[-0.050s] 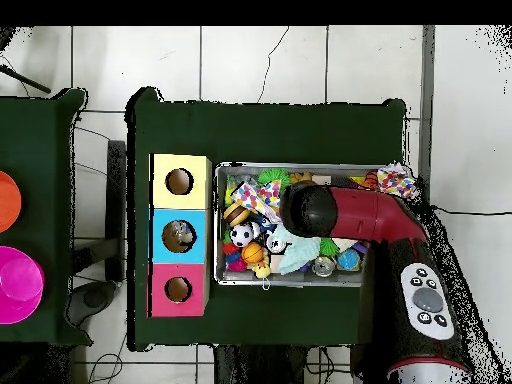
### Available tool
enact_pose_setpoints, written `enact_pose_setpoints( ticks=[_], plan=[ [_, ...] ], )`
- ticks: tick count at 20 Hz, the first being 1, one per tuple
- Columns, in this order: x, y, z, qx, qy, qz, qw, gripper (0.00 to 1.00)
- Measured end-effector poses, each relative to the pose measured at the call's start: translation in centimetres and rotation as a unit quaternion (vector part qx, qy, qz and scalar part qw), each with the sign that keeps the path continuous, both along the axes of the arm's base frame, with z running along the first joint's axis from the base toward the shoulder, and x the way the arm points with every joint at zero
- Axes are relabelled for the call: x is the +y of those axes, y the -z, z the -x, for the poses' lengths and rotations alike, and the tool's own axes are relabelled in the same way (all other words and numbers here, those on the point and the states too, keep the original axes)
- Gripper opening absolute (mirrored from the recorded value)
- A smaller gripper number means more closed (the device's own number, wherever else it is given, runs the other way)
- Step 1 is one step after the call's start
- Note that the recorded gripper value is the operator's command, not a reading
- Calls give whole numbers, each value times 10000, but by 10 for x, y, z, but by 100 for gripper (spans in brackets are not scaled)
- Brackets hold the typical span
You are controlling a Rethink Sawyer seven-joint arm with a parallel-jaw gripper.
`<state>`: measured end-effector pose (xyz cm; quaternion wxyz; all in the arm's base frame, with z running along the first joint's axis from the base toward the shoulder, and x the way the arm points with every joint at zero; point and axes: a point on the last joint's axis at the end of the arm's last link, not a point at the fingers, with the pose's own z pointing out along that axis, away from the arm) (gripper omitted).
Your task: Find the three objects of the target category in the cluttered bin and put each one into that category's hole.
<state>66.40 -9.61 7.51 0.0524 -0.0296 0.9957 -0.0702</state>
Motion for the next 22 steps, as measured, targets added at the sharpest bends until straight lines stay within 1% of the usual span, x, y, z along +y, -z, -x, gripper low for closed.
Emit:
enact_pose_setpoints(
  ticks=[6,15,22],
  plan=[
    [-2,10,0,31,-13,-93,10000,100],
    [-18,34,12,172,-37,-139,9997,100],
    [-21,42,13,170,-102,-178,9996,100]
  ],
)
